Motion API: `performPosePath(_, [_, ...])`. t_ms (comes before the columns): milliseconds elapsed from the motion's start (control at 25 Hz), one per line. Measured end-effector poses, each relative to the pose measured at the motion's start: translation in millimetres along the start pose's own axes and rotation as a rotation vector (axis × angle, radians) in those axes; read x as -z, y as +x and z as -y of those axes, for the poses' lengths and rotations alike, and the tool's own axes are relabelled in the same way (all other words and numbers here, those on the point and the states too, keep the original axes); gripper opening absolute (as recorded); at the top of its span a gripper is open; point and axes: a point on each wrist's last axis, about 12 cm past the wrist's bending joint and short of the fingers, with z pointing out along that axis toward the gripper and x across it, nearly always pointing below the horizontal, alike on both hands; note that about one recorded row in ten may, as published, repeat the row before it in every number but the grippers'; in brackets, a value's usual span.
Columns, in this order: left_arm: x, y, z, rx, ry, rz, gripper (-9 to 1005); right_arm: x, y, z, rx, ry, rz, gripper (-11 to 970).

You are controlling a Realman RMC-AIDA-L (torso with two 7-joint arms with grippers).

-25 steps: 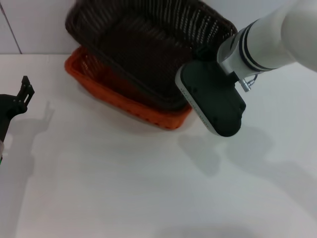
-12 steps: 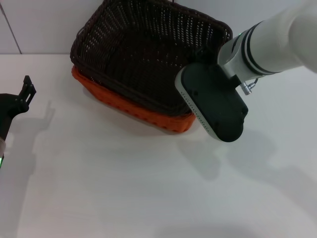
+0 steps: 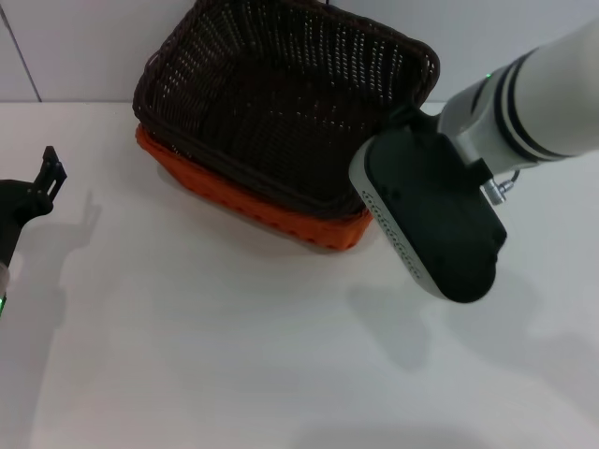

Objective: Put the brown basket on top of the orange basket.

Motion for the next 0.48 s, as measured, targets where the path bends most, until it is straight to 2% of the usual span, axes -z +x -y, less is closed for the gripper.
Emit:
performPosePath(120, [0.0,0.0,-0.8,-0.001,-0.001,0.000,834,11.7,-2.9,-2.8,-0.025,0.014,0.029,580])
performPosePath(160, [0.0,-0.1,-1.2,-0.002,-0.002,0.000,834,22.0,-4.9,-3.9,-0.046,0.031,0.063,580])
performPosePath(280, [-0.3,-0.4,-2.1,-0.006,-0.004,0.001,834,29.5,-4.1,-3.1,-0.081,0.060,0.078,580])
performPosePath(400, [-0.7,-0.8,-2.6,-0.006,-0.007,0.002,833,33.5,5.5,0.3,-0.190,0.146,0.089,580])
performPosePath(440, [-1.4,-1.9,-3.9,-0.005,-0.015,0.008,833,32.5,17.1,1.8,-0.286,0.234,0.088,580])
performPosePath(480, [-1.4,-1.9,-3.9,-0.005,-0.015,0.008,833,32.5,17.1,1.8,-0.286,0.234,0.088,580])
